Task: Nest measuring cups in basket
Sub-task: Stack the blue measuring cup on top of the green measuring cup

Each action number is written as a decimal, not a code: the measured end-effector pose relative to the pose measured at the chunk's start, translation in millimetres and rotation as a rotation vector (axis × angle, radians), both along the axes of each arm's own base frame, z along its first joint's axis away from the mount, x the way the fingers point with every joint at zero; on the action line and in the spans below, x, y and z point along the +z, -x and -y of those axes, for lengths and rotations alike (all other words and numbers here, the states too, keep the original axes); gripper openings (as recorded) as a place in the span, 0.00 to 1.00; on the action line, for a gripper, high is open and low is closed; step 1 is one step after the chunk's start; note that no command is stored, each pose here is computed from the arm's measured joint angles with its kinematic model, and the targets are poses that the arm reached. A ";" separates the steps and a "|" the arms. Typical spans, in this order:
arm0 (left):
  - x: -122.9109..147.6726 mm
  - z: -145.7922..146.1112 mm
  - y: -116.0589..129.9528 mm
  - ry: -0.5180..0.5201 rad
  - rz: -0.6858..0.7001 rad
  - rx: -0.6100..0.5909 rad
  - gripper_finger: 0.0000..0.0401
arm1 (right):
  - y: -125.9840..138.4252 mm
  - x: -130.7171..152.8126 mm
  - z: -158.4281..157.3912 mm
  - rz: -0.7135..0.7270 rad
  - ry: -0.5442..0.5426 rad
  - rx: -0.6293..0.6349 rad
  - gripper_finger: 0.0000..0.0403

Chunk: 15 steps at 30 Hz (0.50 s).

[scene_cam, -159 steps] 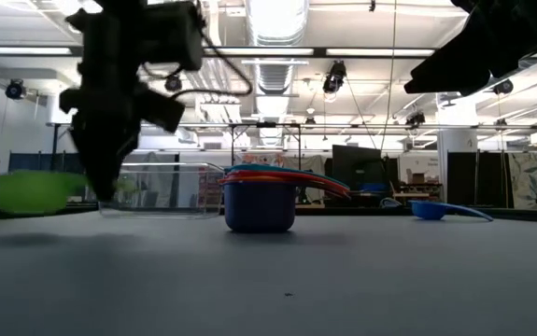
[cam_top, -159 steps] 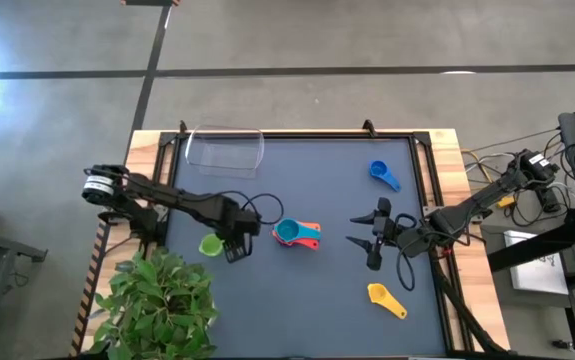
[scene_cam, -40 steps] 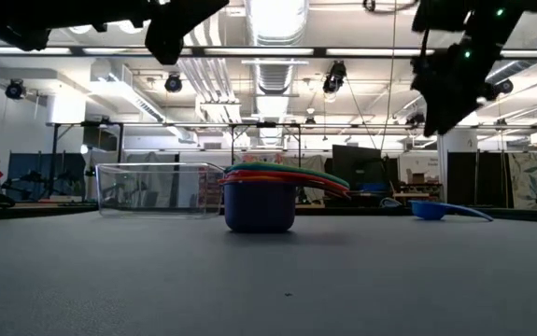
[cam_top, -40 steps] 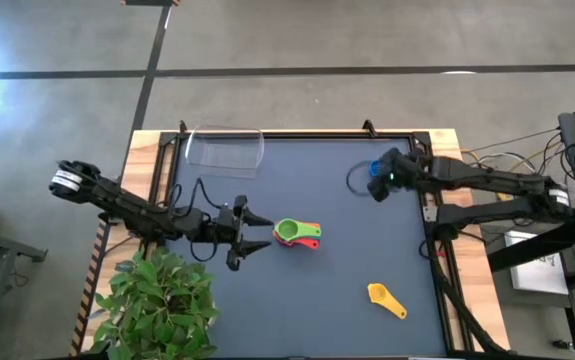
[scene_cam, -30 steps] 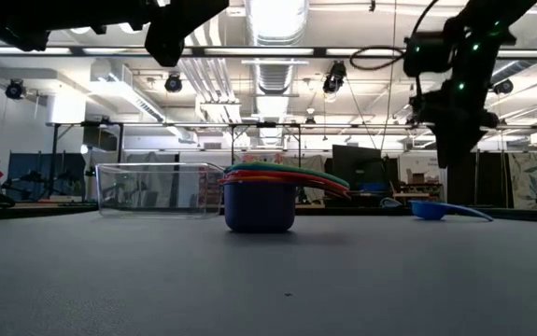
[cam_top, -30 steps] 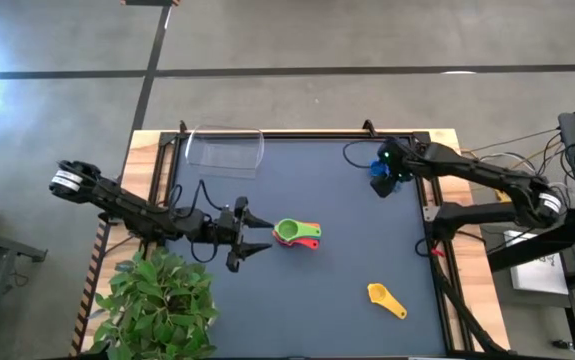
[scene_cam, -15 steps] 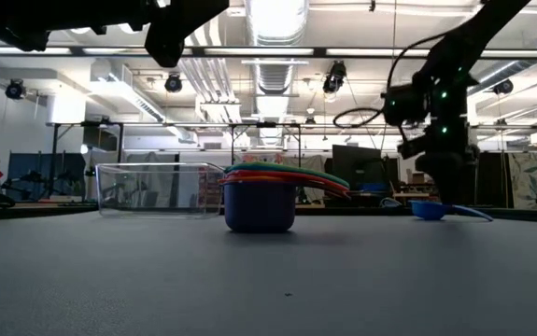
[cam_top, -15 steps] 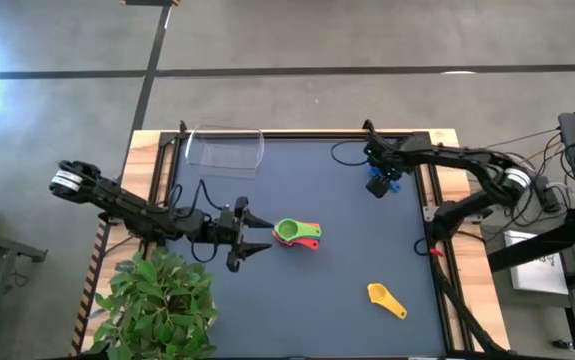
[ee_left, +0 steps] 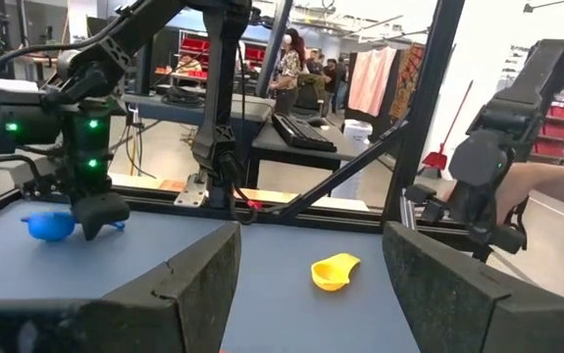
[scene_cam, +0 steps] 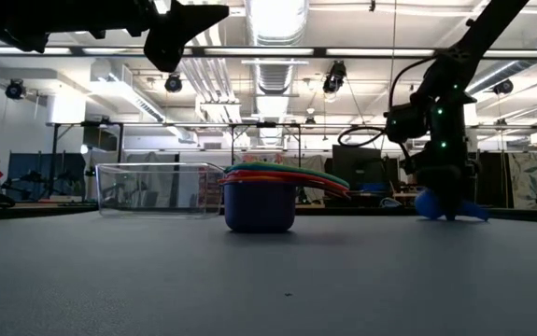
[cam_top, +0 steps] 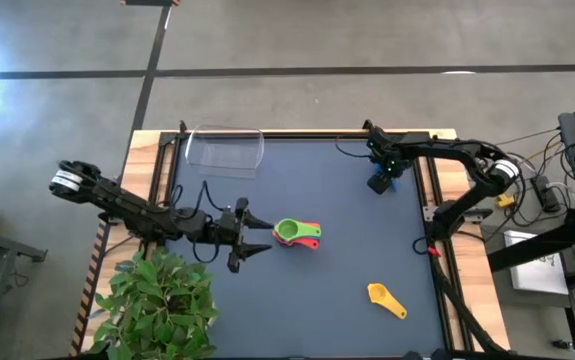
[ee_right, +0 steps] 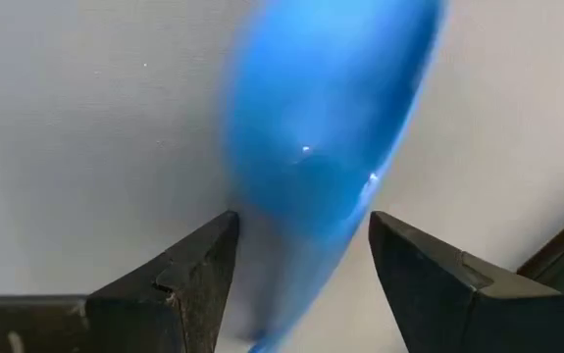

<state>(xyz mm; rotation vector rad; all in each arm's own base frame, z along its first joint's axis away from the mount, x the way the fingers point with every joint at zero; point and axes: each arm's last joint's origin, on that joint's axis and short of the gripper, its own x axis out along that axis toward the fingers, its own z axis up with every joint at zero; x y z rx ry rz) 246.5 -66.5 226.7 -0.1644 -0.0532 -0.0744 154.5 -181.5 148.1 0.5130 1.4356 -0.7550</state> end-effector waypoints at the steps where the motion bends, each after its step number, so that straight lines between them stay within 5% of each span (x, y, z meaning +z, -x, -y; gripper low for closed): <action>1: -0.1 0.0 0.0 0.000 -0.001 0.000 0.58 | 0.4 1.8 -0.6 0.011 0.006 -0.007 0.55; 15: -0.5 -0.1 -0.1 -0.003 -0.005 0.000 0.58 | 3.7 26.6 -6.0 0.115 0.078 -0.033 0.40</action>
